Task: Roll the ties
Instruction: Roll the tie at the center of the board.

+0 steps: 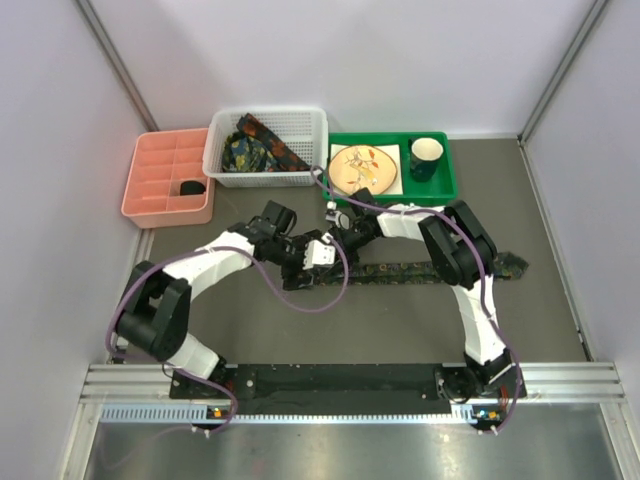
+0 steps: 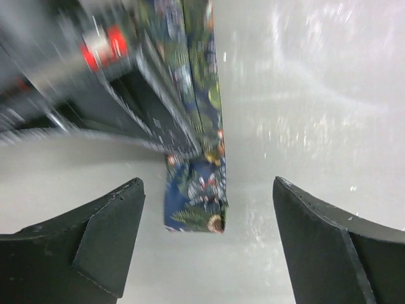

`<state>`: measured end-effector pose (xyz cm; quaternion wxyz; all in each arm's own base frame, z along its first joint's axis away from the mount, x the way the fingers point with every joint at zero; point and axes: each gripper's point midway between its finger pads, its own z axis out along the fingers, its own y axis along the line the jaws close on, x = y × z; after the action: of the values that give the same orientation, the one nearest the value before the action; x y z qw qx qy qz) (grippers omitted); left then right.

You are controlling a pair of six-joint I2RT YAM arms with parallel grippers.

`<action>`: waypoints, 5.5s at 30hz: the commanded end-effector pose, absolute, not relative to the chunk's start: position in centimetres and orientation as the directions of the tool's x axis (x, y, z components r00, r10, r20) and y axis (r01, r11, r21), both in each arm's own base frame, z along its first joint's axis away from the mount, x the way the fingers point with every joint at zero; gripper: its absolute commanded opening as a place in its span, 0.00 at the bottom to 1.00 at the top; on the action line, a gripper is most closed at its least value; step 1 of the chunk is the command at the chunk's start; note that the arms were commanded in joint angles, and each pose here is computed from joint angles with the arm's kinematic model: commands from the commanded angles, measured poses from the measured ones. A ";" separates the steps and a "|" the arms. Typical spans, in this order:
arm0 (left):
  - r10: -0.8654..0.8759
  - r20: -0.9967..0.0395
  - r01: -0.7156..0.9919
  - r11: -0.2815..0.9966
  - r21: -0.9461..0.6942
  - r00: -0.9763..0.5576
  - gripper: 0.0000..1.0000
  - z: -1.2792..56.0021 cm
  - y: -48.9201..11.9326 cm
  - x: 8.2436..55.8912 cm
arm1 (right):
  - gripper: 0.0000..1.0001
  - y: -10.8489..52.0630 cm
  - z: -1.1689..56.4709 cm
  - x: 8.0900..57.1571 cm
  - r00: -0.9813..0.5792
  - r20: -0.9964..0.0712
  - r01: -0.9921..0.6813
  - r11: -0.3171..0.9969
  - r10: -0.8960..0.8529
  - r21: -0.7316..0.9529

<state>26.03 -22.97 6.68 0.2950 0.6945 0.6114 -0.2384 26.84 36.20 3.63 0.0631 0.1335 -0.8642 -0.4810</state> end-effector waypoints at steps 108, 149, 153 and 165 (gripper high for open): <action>0.771 -0.573 0.950 -0.133 0.282 0.278 0.68 0.0 -34.7 31.9 | 0.00 36.8 3.5 26.6 -0.950 0.022 -0.127 0.452 -0.310 0.883; 0.716 -0.693 0.974 0.088 0.208 0.083 0.98 9.2 -19.6 29.5 | 0.00 35.8 3.0 26.2 -0.941 -0.016 -0.181 0.463 -0.337 0.867; 0.663 -0.743 0.978 0.079 0.195 0.094 0.99 10.7 -19.9 30.0 | 0.00 35.8 2.7 26.3 -0.940 -0.014 -0.185 0.475 -0.341 0.860; 0.614 -0.751 0.961 -0.259 0.101 0.244 0.82 11.9 -20.8 21.2 | 0.00 35.1 1.4 26.2 -0.948 0.027 -0.143 0.503 -0.316 0.852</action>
<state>21.88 -28.37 11.63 0.3647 0.7313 0.4321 -0.3814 26.52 43.58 8.20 -0.0040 0.2148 -0.8151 -0.5380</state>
